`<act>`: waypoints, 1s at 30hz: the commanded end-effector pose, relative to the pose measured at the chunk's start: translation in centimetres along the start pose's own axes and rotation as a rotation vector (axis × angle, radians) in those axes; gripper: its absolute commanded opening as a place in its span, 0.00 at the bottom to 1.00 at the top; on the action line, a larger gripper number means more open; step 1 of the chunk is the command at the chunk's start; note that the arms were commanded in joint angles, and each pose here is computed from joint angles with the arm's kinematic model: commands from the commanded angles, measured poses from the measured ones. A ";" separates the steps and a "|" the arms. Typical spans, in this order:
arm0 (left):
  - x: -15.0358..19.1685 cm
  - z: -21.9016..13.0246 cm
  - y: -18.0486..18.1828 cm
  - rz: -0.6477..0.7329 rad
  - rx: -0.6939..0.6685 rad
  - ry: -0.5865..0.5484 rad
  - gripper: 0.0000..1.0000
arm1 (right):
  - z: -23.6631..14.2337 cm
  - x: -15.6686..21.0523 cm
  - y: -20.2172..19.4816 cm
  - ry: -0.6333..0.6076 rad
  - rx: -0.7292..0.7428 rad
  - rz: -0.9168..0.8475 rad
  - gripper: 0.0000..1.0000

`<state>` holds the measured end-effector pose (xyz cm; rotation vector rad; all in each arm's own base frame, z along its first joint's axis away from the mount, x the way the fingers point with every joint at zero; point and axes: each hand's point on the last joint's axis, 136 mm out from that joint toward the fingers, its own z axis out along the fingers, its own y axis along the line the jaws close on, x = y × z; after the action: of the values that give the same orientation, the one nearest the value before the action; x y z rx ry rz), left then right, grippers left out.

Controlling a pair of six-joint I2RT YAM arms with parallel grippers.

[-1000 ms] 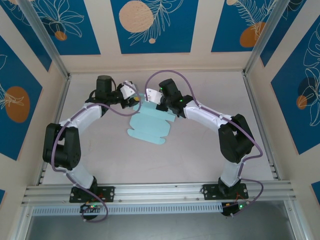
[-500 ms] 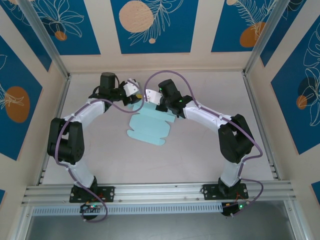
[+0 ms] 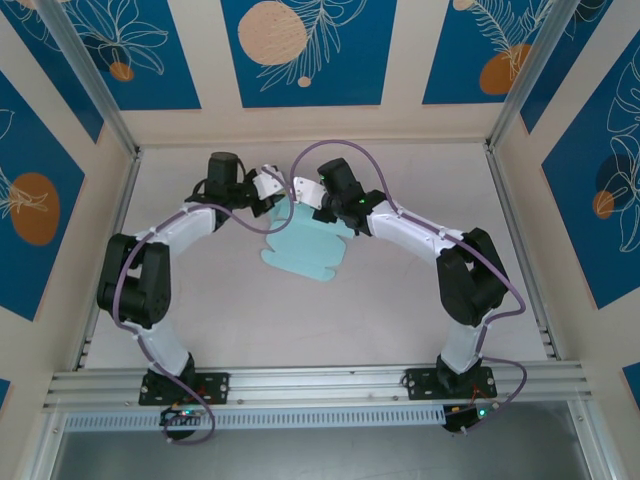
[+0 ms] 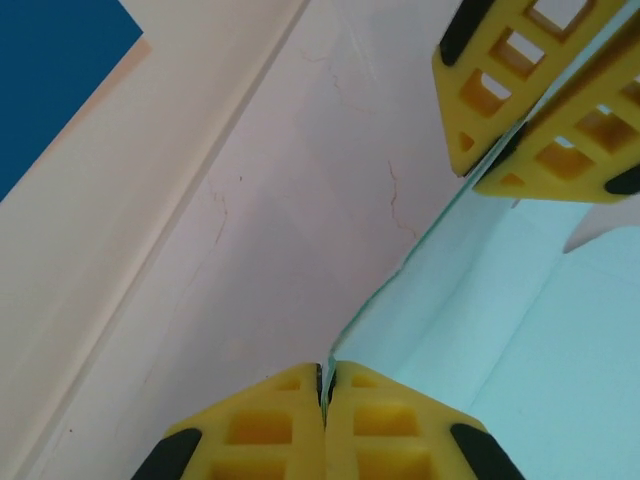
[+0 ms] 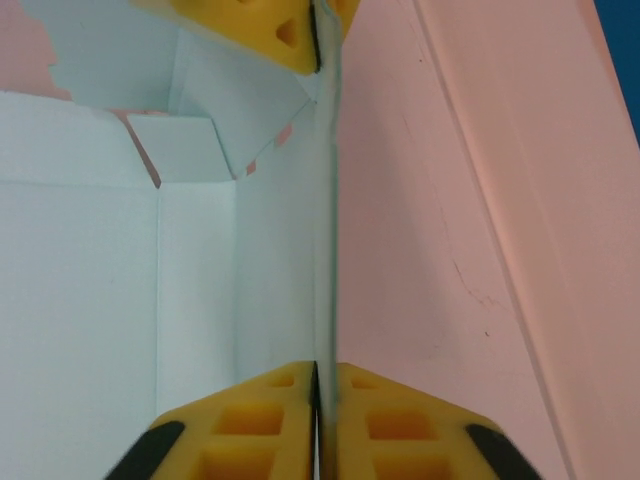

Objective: Fold the paper box

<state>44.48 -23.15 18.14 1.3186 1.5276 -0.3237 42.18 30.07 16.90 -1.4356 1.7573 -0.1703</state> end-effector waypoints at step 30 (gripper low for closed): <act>-0.1 0.2 -1.5 0.183 -0.408 0.034 0.00 | -8.4 6.9 -6.4 0.162 -0.374 1.535 0.69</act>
<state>43.31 -23.99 15.56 1.1584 1.4509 0.0889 42.06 16.40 22.14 0.0674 2.5614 0.7200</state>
